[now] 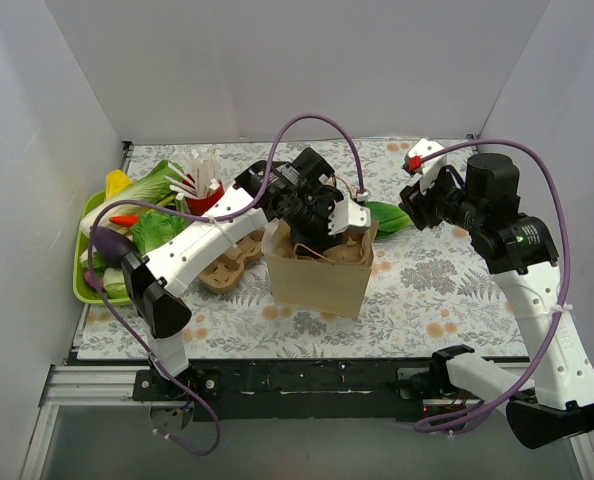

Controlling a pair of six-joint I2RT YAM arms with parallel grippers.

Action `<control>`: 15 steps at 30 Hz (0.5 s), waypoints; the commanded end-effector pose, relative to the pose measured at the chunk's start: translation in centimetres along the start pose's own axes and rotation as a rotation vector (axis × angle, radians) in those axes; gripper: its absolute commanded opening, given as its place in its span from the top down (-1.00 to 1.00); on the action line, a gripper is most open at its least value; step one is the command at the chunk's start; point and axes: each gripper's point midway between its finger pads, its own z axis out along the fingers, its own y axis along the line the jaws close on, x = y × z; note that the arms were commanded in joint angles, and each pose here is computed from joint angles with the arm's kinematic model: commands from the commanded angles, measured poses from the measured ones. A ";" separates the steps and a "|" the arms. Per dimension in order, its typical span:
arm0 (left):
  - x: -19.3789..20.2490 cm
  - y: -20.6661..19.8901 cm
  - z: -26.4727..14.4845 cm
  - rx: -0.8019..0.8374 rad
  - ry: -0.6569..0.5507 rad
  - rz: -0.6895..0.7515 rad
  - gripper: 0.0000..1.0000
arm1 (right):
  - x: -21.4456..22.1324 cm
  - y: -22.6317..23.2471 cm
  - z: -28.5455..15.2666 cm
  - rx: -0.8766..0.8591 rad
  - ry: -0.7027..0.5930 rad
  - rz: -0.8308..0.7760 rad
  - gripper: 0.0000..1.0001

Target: Pack the takeout coffee

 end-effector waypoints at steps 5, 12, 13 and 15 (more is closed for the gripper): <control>-2.7 0.6 -4.7 -0.147 -0.121 0.080 1.00 | -1.0 -0.3 0.1 0.006 -0.043 0.007 -0.08; -1.6 1.0 -4.7 -0.170 -0.064 0.051 1.00 | -1.0 0.7 0.3 -0.053 -0.053 0.004 -0.08; -1.2 0.8 -4.8 -0.164 -0.048 0.050 1.00 | -1.1 1.2 0.3 -0.082 -0.061 0.006 -0.09; -0.8 0.8 -4.6 -0.158 -0.028 0.048 1.00 | -1.1 3.3 0.3 -0.188 -0.078 0.025 -0.16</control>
